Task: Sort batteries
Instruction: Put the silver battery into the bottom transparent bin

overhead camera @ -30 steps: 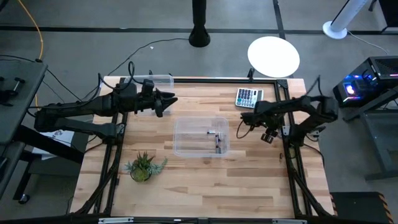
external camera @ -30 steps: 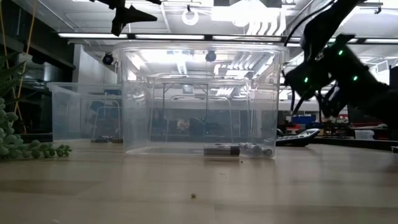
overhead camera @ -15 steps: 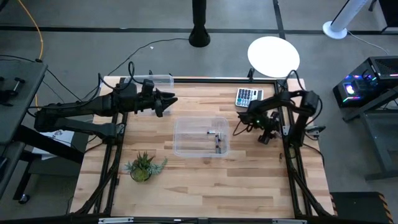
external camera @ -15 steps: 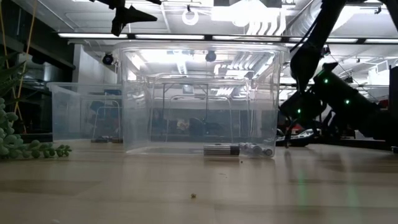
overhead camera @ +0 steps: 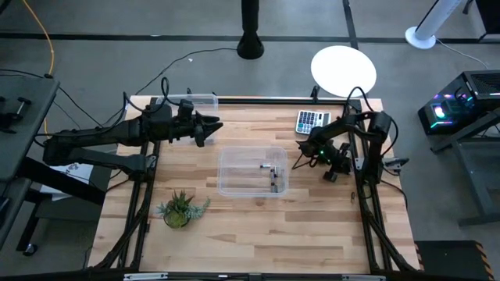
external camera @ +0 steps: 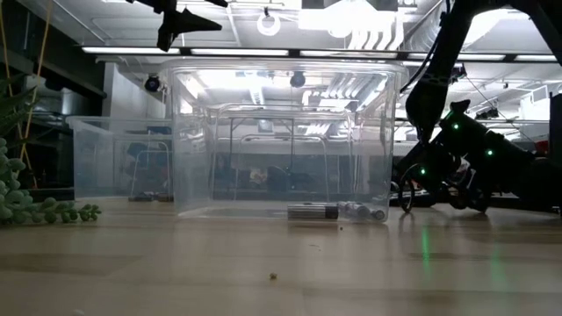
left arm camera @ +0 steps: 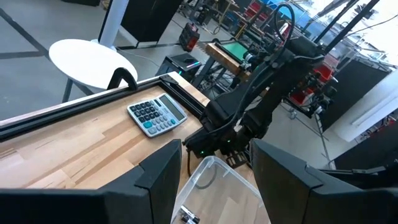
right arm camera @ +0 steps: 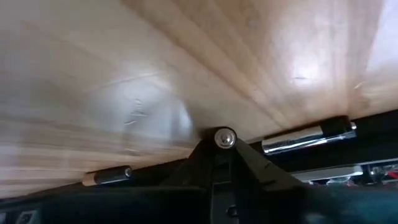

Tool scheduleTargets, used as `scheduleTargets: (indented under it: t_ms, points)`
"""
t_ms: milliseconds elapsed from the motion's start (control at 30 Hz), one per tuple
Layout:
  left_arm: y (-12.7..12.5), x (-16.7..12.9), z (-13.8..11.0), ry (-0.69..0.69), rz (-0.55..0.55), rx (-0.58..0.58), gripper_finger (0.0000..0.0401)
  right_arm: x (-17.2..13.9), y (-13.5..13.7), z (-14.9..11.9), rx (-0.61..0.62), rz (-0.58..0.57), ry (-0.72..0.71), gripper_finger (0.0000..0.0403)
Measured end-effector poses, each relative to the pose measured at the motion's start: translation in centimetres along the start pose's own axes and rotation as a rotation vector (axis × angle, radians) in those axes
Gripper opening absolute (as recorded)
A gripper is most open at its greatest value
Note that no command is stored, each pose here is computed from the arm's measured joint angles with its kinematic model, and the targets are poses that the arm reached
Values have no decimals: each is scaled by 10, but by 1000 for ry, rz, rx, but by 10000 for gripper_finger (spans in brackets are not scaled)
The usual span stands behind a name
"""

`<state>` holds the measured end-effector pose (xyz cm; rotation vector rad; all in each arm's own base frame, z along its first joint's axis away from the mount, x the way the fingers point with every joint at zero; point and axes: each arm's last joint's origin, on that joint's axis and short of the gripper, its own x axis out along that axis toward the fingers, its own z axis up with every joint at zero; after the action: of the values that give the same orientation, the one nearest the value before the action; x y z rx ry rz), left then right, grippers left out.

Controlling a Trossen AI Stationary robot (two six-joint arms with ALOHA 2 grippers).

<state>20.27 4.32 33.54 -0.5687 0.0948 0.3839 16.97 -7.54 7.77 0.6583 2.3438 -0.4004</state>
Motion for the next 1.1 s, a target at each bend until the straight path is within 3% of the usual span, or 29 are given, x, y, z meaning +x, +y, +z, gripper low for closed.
scheduleTargets:
  t_ms: [133, 267, 500, 667, 833, 967, 1100]
  points:
    - [0, 0, 0, 0, 0, 0, 184, -11, 8, -3, 18, -4, -49, 14]
    - [0, 0, 0, 0, 0, 15, 184, -40, 26, -14, -22, 10, -215, 7]
    - [0, 0, 0, 0, 0, 26, 184, -98, 43, -80, 61, 73, -517, 3]
    - [0, 0, 0, 1, 0, 33, 184, -146, 51, -144, 158, 246, -899, 2]
    - [0, 0, 0, 0, 0, 36, 184, -193, 65, -191, 95, 553, -1382, 1]
    - [0, 0, 0, 0, 0, 52, 184, -210, 90, -192, -29, 691, -1495, 1]
    - [0, 0, 0, 0, 0, 53, 184, -211, 120, -165, -94, 673, -1458, 11]
